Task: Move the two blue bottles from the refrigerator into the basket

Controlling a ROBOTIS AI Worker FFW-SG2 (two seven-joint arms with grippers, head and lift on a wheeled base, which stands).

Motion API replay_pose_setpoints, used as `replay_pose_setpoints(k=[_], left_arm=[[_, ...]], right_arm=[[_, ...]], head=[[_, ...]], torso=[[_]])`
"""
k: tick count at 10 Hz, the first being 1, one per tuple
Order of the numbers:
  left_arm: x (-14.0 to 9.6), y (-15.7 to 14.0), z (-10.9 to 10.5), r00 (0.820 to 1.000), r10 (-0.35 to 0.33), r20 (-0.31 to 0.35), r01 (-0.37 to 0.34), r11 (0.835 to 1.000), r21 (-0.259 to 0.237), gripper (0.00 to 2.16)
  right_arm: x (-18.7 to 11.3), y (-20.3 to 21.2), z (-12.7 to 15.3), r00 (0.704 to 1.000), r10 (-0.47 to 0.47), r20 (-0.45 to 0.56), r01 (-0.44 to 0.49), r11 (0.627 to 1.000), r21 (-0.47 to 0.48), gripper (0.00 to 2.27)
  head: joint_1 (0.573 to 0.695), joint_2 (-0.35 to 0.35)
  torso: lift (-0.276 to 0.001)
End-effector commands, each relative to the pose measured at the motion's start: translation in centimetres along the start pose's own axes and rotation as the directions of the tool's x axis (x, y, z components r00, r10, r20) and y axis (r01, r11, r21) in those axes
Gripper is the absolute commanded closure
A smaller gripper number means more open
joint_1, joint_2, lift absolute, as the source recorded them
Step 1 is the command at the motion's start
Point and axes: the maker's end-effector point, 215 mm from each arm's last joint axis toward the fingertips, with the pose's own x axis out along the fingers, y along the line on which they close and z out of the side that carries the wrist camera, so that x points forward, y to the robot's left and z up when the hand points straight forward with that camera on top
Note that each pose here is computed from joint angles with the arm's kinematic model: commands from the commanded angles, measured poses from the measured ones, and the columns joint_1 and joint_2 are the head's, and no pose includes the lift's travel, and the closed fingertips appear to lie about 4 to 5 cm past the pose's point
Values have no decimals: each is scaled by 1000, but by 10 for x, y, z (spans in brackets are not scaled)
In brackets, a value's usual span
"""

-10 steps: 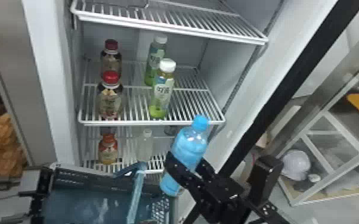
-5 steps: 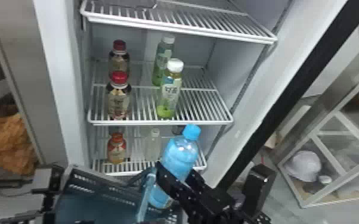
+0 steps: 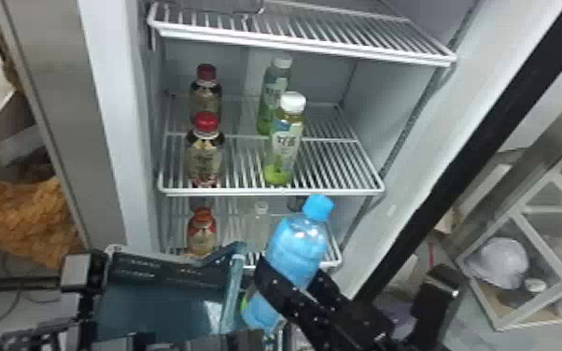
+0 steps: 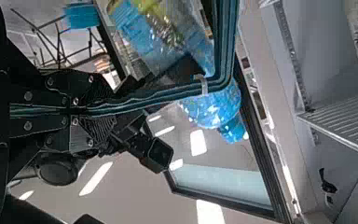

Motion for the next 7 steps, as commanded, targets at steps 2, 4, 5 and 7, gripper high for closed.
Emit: replay_pose_setpoints(k=[2,4,5,7], left_arm=[[1,-1,1,1000,-2,2,2,1000,4,1171],[0,-1,1,1000,-2,5,2,1000,2,1171],[0,-1,2,1000,-4,6,4,1000,2,1171],[0,-1,1,1000,-5,7,5,1000,0,1171]], right_arm=[[6,-1,-19,999,31,-26,-30,999,24,502],[8,-3,-12,999,30,12,-30,999,24,252],[8,-5,-10,999,27,24,-27,999,23,225],[4,-19,0,998,-6,56,6,1000,9,225]], head=[[695,-248],[695,-238],[695,-238],[695,-244]], torso=[[0],[0],[0],[0]])
